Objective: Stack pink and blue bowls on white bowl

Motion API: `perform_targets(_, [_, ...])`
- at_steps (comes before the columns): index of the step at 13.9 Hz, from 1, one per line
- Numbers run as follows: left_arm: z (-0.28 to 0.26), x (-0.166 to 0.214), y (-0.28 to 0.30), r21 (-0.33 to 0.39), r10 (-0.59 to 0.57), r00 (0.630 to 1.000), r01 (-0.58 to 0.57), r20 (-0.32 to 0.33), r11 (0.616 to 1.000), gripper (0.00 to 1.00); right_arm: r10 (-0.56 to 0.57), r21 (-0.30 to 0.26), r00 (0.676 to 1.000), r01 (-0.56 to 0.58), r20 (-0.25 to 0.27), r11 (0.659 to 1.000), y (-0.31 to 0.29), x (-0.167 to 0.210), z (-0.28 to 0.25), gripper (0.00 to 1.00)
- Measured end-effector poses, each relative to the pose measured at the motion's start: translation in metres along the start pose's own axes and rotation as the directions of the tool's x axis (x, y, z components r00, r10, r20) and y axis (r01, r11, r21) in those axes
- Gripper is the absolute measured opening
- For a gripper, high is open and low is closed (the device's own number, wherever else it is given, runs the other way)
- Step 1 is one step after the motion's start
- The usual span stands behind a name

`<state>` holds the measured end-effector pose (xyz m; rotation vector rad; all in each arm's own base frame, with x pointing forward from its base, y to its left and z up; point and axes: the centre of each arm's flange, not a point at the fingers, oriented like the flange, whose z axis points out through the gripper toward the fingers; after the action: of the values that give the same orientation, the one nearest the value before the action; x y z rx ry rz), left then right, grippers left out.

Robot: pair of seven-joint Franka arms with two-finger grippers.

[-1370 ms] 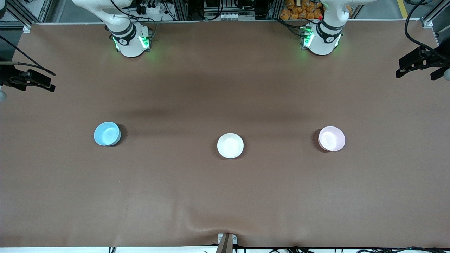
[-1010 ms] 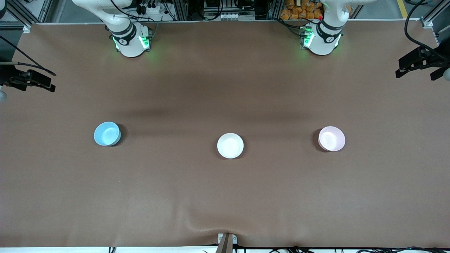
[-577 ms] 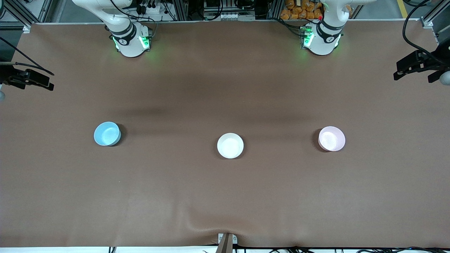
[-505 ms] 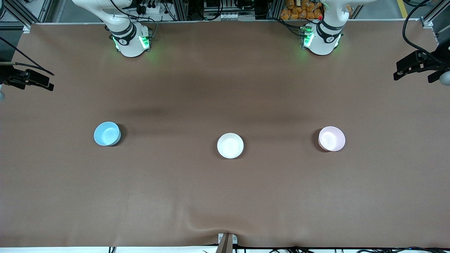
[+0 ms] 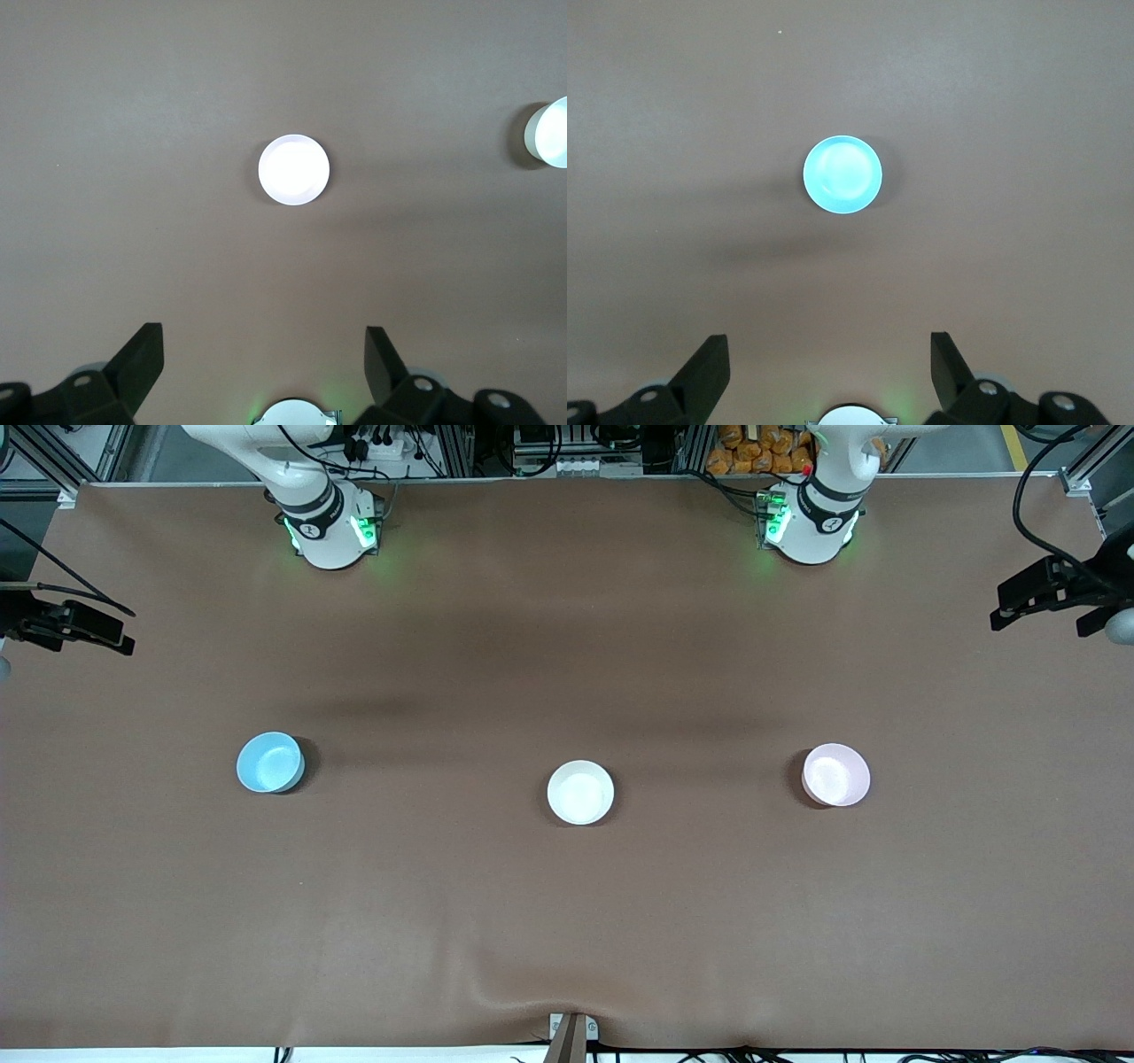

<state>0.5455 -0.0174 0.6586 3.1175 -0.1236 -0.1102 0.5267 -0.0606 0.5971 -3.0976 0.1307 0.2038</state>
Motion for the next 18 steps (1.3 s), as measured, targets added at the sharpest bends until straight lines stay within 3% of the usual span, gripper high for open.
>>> perform_targets(9, [0.141, 0.078, -0.019, -0.005, -0.02, 0.995, 0.021, 0.098, 1.0, 1.0, 0.0, 0.0, 1.0, 0.0, 0.006, 1.0, 0.0, 0.001, 0.005, 1.0])
perform_targets(12, [0.207, 0.085, -0.022, -0.002, -0.021, 0.997, 0.021, 0.08, 1.0, 1.0, 0.0, 0.0, 1.0, 0.0, 0.009, 1.0, 0.0, 0.001, 0.006, 1.0])
perform_targets(18, [0.318, 0.063, -0.024, 0.006, -0.023, 0.999, 0.023, 0.023, 1.0, 1.0, 0.001, 0.0, 1.0, -0.001, 0.01, 1.0, 0.001, 0.003, 0.015, 1.0])
